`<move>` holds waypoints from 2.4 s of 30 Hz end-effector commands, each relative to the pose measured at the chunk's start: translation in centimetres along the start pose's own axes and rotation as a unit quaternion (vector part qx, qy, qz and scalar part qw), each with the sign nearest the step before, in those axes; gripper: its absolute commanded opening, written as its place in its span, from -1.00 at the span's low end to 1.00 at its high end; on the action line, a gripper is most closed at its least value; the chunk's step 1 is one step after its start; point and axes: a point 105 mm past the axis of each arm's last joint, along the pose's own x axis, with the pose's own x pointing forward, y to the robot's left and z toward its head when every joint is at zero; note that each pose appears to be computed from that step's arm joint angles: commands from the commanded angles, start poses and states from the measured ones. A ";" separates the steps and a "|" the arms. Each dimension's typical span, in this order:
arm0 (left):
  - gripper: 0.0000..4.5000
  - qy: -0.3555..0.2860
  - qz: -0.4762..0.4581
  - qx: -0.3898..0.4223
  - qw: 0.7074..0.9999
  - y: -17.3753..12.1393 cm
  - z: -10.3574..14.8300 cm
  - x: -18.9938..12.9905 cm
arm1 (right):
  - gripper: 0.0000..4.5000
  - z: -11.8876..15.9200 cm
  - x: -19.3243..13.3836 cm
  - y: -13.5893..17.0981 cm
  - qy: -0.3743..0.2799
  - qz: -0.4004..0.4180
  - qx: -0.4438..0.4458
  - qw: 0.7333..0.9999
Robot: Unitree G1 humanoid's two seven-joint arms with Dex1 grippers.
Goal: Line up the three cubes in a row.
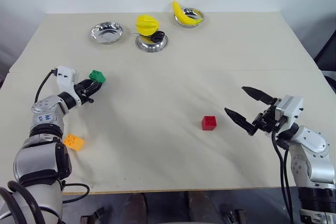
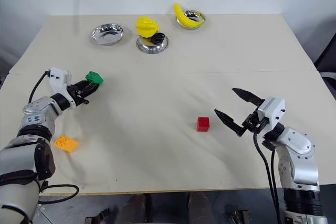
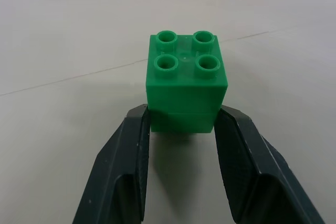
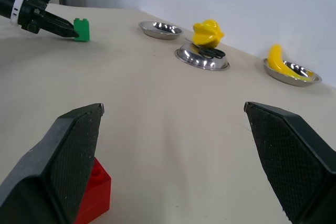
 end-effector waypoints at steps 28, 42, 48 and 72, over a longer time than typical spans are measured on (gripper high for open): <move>-0.35 0.009 -0.511 0.188 0.839 -22.5 0.8 4.1 | 1.00 1.5 -4.5 1.7 0.049 0.053 0.018 0.997; -0.35 0.066 -0.511 0.201 0.833 -21.6 -0.9 3.5 | 1.00 1.5 -4.2 2.1 0.047 0.051 0.025 0.997; -0.35 0.067 -0.502 0.201 0.839 -21.3 -0.9 3.5 | 1.00 1.4 -3.9 2.1 0.043 0.051 0.026 0.997; 0.98 0.039 -0.530 0.186 0.826 -18.3 1.4 -0.2 | 1.00 1.1 -2.8 1.9 0.036 0.068 0.031 0.997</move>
